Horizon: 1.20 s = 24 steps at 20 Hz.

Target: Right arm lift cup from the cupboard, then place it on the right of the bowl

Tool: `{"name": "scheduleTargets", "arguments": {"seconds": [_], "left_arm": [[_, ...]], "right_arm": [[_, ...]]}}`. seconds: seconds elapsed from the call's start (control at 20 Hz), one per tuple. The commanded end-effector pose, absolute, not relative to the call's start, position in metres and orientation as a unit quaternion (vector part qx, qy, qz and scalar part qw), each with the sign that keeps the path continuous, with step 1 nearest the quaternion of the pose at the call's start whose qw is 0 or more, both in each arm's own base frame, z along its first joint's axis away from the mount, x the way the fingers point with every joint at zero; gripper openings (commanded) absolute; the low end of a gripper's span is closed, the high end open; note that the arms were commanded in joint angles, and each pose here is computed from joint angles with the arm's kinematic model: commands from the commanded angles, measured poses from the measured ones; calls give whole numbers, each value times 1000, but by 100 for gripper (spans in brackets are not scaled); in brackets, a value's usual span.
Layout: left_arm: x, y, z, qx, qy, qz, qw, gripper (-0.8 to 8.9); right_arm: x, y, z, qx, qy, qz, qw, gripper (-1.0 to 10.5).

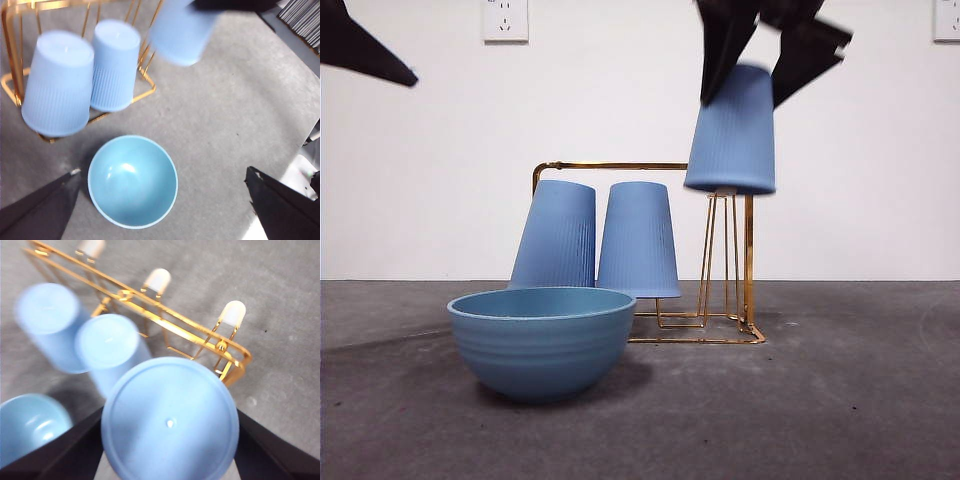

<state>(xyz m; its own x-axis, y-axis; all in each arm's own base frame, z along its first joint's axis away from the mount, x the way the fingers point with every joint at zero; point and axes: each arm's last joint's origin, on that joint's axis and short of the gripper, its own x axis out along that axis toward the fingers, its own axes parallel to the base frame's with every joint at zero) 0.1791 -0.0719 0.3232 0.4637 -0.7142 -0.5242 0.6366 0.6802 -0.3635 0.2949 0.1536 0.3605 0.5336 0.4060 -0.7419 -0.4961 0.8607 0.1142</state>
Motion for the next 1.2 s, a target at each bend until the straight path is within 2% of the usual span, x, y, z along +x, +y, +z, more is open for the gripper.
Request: {"name": "scheduleTargets", "arguments": {"seconds": [0.05, 0.2, 0.4, 0.6, 0.75, 0.95, 1.1, 1.2], "left_arm": [[190, -79, 320, -84, 357, -410, 835, 531], [210, -88, 304, -126, 395, -438, 798, 531], [241, -101, 284, -210, 426, -480, 737, 531], [267, -112, 260, -267, 455, -502, 685, 531], [278, -117, 245, -286, 470, -510, 661, 531], [281, -121, 244, -263, 446, -532, 670, 527], [280, -130, 244, -231, 433, -528, 693, 526], [278, -139, 244, -227, 429, -538, 690, 526]], "right_arm": [[281, 150, 380, -38, 390, 264, 881, 300], [261, 140, 387, -34, 378, 269, 885, 299], [229, 124, 370, -11, 344, 294, 892, 296], [207, 112, 339, 134, 322, 309, 885, 296], [204, 112, 311, 234, 322, 319, 860, 296], [206, 113, 273, 338, 349, 292, 824, 296], [208, 115, 256, 381, 349, 293, 805, 296], [210, 116, 249, 394, 353, 291, 797, 296]]}}
